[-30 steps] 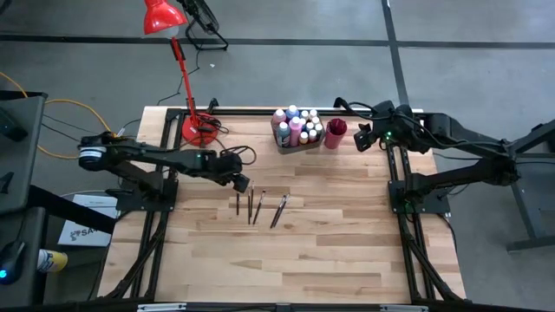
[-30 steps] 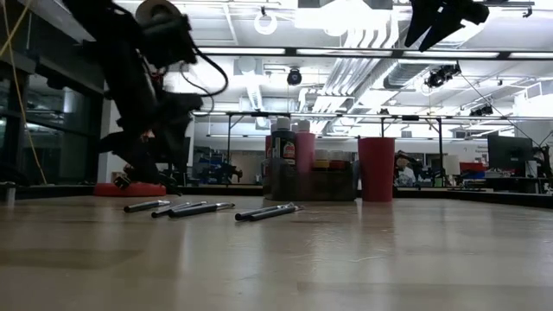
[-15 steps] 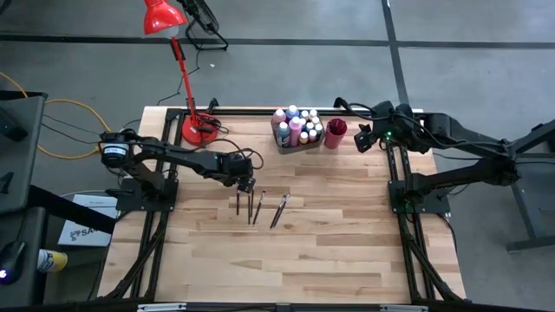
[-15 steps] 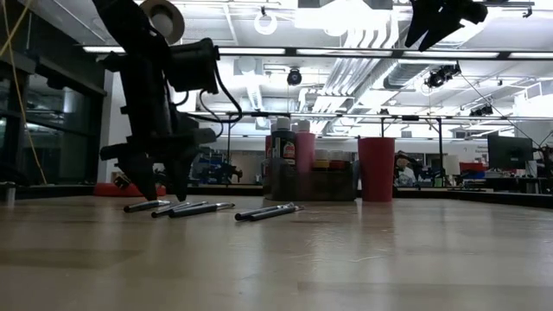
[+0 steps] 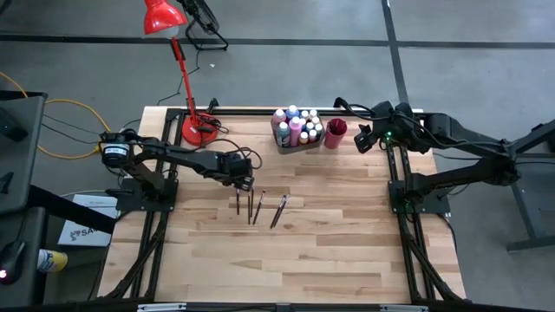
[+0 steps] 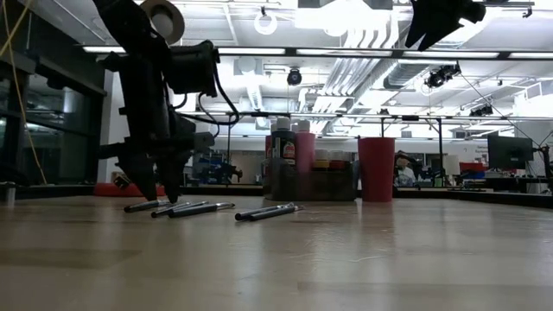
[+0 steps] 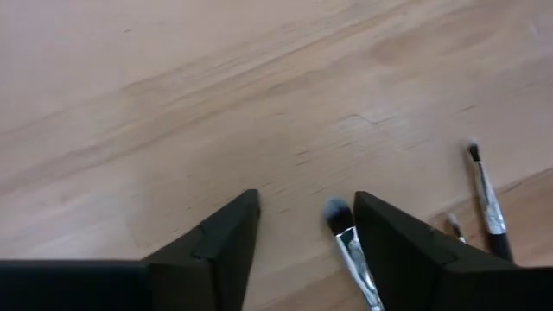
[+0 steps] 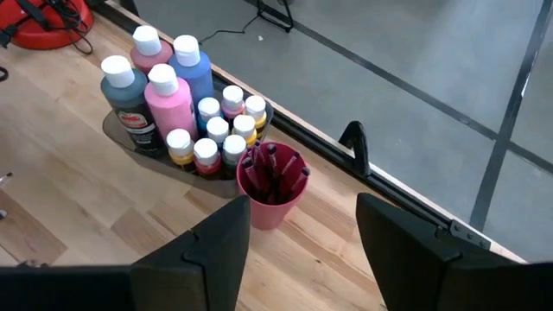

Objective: Pick & Place Paint Supplies
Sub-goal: Put the black paintbrush into the red cup

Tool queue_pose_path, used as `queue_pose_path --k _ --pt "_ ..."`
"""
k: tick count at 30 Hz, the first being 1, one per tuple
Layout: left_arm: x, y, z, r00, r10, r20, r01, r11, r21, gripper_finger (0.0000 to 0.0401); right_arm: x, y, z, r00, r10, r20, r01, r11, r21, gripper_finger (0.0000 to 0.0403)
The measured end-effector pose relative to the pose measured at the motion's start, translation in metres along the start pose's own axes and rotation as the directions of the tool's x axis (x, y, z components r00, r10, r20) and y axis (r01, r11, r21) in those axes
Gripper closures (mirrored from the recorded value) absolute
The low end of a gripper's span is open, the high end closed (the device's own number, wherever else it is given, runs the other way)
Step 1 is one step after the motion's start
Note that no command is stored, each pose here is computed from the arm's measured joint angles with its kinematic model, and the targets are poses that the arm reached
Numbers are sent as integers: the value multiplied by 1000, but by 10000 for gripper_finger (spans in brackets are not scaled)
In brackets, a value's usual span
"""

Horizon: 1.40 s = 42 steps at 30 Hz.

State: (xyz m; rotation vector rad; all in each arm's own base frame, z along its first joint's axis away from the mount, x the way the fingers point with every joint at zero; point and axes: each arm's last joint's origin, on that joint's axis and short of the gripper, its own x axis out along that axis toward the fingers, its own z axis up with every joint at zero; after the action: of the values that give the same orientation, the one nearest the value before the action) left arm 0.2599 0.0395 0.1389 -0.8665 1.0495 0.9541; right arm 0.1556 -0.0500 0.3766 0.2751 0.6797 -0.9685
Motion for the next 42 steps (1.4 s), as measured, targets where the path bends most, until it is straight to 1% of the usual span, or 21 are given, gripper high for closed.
queue_pose_path --k 5,9,12,15,18,20,21,22,25,28,31,33,35,37,39,42 --pt "0 1 -1 1000 2 -23 -2 1000 5 276 0 0 0 1000 -1 0 1 1000 -1 197" --pt "1 1 -2 999 1 -33 0 1000 25 314 0 -1 0 1000 -22 12 22 1000 -2 197" --pt "1 1 -2 999 -13 -49 14 999 30 336 0 -1 0 1000 -24 13 24 1000 -2 197" --pt "-2 1 -2 998 -24 -59 27 998 54 346 0 -1 0 1000 -24 12 24 1000 -2 197" --pt "-9 7 0 997 -11 -80 14 999 46 344 0 -1 0 1000 -27 8 27 1000 -6 197" --pt "-16 18 -1 990 35 -136 -31 999 33 338 0 -1 0 1000 -27 7 27 1000 -7 197" --pt "-19 23 -1 987 56 -150 -54 998 16 333 0 -1 0 1000 -27 7 27 1000 -7 197" --pt "-23 25 -1 987 53 -151 -56 998 -15 326 0 -1 0 1000 -27 6 27 1000 -8 197" --pt "-36 32 -1 987 72 -145 -85 992 -88 300 0 -1 0 1000 -27 6 27 1000 -7 197" --pt "-40 33 -6 984 87 -153 -110 983 -149 265 0 -1 0 1000 -27 6 27 1000 -7 197" --pt "-40 32 -7 985 87 -147 -109 983 -147 230 0 -1 0 1000 -27 6 27 1000 -7 197" --pt "-40 31 -6 987 67 -149 -79 994 -77 207 0 -1 0 1000 -28 5 28 1000 -8 197" --pt "-40 29 -6 985 34 -172 -21 997 74 188 0 -1 -1 1000 -30 -1 30 999 -13 197" --pt "-43 28 -7 977 -10 -215 60 972 228 175 0 -2 -2 999 -33 -6 33 999 -17 197" --pt "-47 28 -9 963 -55 -262 156 912 380 170 0 -2 -2 999 -37 -11 36 999 -21 197" --pt "-54 27 -15 929 -103 -356 292 797 529 169 0 -3 -4 999 -45 -24 44 998 -33 197"
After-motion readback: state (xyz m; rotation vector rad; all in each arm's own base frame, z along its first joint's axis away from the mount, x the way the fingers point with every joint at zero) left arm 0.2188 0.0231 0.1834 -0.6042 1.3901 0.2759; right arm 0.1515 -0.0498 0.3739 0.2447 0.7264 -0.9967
